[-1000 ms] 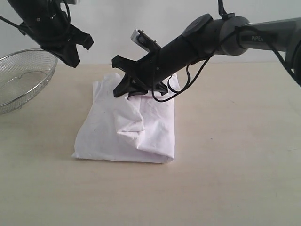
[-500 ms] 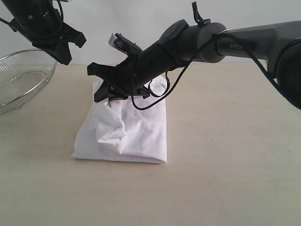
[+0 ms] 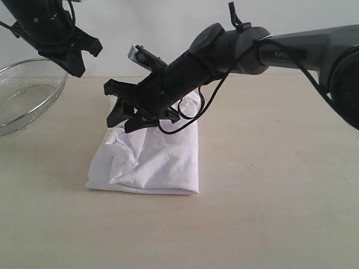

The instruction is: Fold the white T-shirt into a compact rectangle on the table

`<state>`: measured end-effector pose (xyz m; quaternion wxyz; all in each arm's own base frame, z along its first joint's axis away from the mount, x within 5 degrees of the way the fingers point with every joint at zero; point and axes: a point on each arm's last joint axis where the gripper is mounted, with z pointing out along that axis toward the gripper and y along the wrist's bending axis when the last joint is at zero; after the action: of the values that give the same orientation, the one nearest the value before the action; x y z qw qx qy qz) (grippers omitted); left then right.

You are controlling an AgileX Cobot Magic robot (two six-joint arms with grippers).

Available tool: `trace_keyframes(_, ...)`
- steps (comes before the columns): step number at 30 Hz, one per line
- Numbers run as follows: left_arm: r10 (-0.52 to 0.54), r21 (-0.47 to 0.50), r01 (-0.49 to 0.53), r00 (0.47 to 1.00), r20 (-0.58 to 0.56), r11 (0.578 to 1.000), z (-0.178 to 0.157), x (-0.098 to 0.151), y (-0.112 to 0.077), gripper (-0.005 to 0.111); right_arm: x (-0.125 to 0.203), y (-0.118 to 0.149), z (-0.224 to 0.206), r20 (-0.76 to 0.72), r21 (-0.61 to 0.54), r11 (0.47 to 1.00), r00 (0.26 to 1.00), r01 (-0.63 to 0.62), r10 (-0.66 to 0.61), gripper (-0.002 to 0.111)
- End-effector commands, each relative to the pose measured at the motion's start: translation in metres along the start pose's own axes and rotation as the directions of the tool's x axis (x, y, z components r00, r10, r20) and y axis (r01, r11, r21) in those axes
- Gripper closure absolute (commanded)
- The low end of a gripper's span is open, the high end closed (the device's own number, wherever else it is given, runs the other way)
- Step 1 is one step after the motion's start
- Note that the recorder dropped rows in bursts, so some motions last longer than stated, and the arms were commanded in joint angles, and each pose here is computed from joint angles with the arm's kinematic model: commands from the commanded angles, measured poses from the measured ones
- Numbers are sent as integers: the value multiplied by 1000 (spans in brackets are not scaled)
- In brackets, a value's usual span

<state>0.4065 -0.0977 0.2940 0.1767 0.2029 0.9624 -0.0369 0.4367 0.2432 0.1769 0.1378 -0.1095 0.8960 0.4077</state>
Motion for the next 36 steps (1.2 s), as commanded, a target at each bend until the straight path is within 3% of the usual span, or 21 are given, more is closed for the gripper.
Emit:
trace_keyframes(1,22,14,-22,1000,2,1000,-5,2,-2,102,-8,8,-33,20,111,993,999,47,-50,93)
trace_keyframes(4,49,38,-50,999,10,998,-5,1,-4,102,-13,9,-59,29,178,982,997,68,-74,108)
trace_keyframes(8,112,136,-117,993,46,984,-5,-1,-13,102,-20,5,-100,64,227,972,995,56,-72,108)
trace_keyframes(13,195,177,-203,979,65,963,18,-6,-15,102,-11,-30,-146,92,307,951,996,-25,-3,108)
trace_keyframes(15,240,220,-256,966,94,941,31,-9,-20,102,-1,-44,-160,101,329,943,995,-51,18,108)
trace_keyframes(17,362,247,-388,921,146,888,42,-12,-29,102,15,-60,-170,106,355,932,994,-74,39,108)
trace_keyframes(21,464,174,-508,853,240,844,61,-24,-44,102,47,-89,-181,118,398,906,987,-145,107,108)
trace_keyframes(24,463,163,-526,831,307,835,69,-31,-54,102,67,-105,-188,115,420,890,984,-175,139,108)
trace_keyframes(26,422,257,-514,841,338,818,68,-30,-68,102,77,-113,-190,112,430,882,981,-190,157,108)
trace_keyframes(29,408,377,-542,830,380,751,67,-28,-89,102,85,-120,-191,103,438,876,979,-201,173,108)
trace_keyframes(31,420,391,-563,817,394,728,73,-28,-100,102,85,-121,-192,108,437,877,979,-201,170,108)
trace_keyframes(36,467,378,-578,812,349,723,113,-24,-118,102,85,-121,-191,109,431,879,979,-204,174,108)
